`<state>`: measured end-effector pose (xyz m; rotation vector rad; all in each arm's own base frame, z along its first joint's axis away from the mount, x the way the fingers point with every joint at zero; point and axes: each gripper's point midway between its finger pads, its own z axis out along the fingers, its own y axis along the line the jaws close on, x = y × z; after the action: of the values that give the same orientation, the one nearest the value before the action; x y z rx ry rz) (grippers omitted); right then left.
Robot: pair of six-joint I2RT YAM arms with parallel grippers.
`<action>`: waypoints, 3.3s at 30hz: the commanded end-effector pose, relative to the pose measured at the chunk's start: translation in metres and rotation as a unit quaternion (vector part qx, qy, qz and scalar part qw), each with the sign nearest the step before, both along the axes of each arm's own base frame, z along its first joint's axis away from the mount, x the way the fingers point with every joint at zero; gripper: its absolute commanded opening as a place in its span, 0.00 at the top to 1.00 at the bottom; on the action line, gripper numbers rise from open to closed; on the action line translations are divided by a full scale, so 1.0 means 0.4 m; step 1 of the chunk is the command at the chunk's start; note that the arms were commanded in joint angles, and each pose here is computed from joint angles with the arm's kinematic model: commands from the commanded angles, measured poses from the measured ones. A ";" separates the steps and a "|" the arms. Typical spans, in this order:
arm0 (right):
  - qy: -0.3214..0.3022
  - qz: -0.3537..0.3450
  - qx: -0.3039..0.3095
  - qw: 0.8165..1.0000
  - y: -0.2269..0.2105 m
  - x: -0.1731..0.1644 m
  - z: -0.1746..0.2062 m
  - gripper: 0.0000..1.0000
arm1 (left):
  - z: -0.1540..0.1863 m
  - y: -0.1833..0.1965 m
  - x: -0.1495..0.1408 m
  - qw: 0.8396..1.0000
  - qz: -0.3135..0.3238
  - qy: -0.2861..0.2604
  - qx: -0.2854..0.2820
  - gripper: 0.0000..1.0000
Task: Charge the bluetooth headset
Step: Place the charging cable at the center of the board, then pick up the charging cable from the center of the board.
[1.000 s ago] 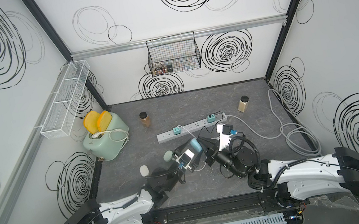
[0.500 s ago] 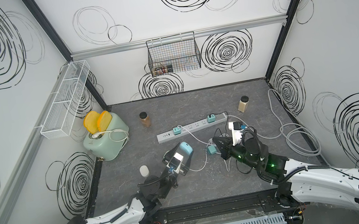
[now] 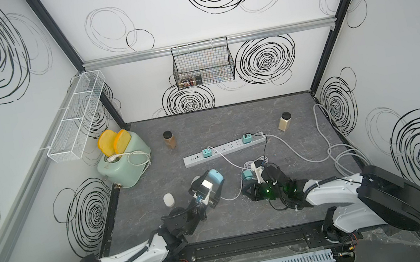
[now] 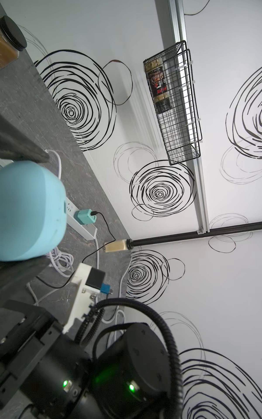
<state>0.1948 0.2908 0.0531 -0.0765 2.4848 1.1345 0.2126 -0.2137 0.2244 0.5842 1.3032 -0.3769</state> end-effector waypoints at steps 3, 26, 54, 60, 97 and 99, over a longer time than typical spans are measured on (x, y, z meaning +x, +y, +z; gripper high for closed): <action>0.055 0.011 0.041 0.998 0.054 -0.004 0.001 0.86 | 0.029 0.026 -0.005 0.999 0.008 -0.009 -0.039 0.76; -0.010 0.033 -0.138 0.990 -0.038 0.015 0.026 0.71 | 0.010 0.042 -0.002 0.999 0.010 -0.004 -0.035 0.76; 0.034 0.015 -0.260 0.965 -0.026 0.086 -0.068 0.82 | 0.001 0.040 -0.009 0.999 -0.002 -0.003 -0.034 0.76; 0.036 0.013 -0.263 0.964 -0.021 0.091 -0.077 0.84 | 0.001 0.039 -0.008 0.999 -0.003 -0.002 -0.036 0.76; -0.384 -0.111 0.078 0.913 0.029 0.150 0.671 0.96 | 0.084 -0.043 -0.089 0.984 -0.093 -0.150 0.008 0.79; -0.399 -0.115 0.089 0.905 0.029 0.135 0.682 0.96 | 0.092 -0.046 -0.089 0.983 -0.093 -0.158 0.009 0.79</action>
<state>0.2530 0.3104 0.3008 -0.1952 1.7418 0.9645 0.1847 -0.2327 0.2229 0.7974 1.0953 -0.4095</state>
